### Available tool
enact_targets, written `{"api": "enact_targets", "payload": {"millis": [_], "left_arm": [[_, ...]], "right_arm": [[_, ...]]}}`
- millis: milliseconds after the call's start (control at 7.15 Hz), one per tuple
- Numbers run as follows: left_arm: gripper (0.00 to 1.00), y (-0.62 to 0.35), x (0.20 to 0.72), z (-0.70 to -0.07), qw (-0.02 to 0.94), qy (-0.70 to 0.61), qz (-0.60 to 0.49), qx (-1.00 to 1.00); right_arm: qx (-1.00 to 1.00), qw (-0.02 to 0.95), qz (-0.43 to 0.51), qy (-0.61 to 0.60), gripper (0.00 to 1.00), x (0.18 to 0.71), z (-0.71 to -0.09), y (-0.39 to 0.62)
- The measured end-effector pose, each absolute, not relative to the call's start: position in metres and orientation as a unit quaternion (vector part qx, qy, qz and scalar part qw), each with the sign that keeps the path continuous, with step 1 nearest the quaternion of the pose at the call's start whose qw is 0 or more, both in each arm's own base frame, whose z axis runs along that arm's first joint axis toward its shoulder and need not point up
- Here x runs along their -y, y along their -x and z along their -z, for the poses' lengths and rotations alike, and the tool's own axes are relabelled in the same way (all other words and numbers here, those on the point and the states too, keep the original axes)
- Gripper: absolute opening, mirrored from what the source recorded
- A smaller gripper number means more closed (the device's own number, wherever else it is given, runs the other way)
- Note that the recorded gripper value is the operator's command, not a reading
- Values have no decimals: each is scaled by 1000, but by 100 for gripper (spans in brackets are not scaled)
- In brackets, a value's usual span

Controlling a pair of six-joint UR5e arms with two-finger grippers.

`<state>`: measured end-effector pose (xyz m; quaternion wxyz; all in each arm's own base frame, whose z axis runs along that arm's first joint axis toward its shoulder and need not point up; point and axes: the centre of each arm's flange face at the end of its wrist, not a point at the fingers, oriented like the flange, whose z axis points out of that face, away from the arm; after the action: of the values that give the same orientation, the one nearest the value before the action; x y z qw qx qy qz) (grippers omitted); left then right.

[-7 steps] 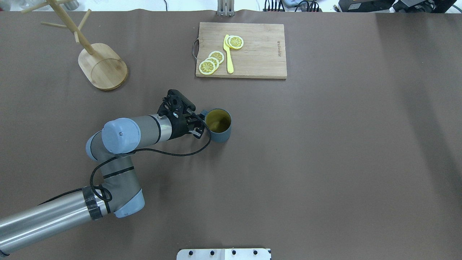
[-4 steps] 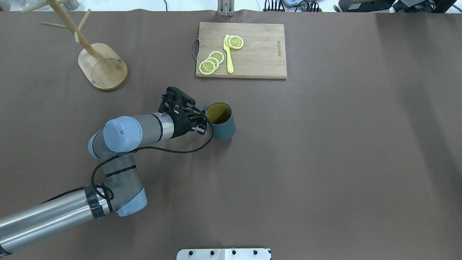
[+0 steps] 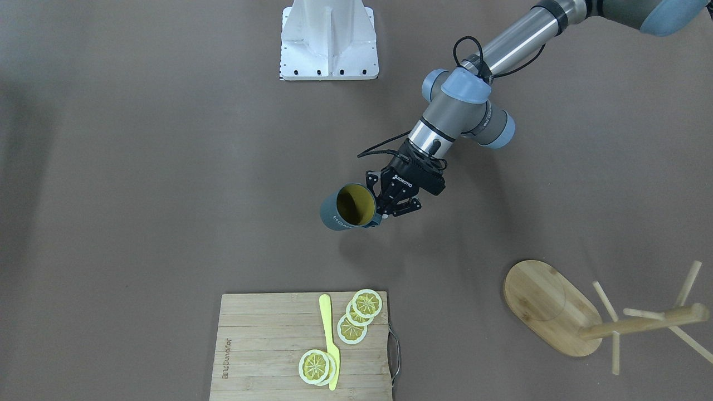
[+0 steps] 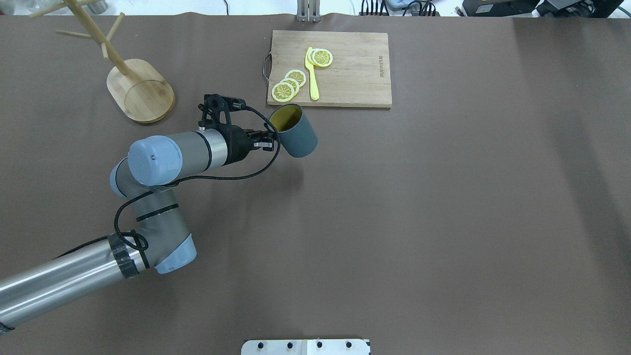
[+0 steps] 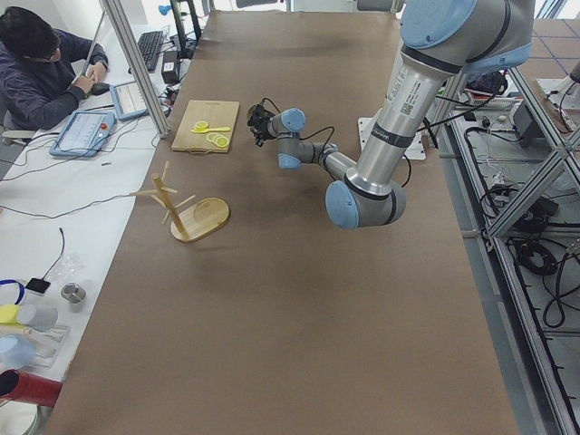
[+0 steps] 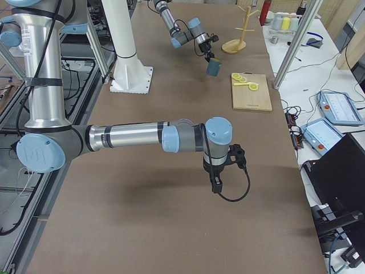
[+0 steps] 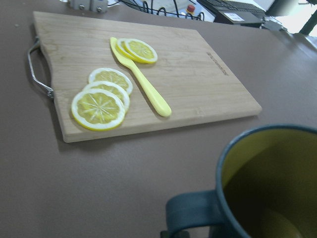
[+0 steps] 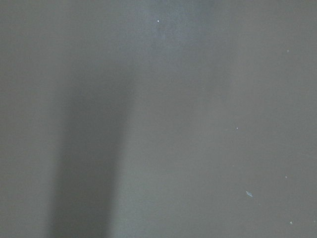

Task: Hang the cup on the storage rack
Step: 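Lift the blue mug with the left gripper toward the wooden rack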

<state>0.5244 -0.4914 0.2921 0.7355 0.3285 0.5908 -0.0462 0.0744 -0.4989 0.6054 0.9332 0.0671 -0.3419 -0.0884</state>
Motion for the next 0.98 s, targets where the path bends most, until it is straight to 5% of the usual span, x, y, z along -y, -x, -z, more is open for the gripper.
{"api": "enact_targets", "payload": {"millis": [419,979], "left_arm": [[0,-497,512,-282,684,-207,213,-667],[0,-411,572,-285,655,-25,281,-701]], "right_arm": [[340,935,80,-66,100,495,-609,-81],[322,943,66,-48,100,477,-630,-92]]}}
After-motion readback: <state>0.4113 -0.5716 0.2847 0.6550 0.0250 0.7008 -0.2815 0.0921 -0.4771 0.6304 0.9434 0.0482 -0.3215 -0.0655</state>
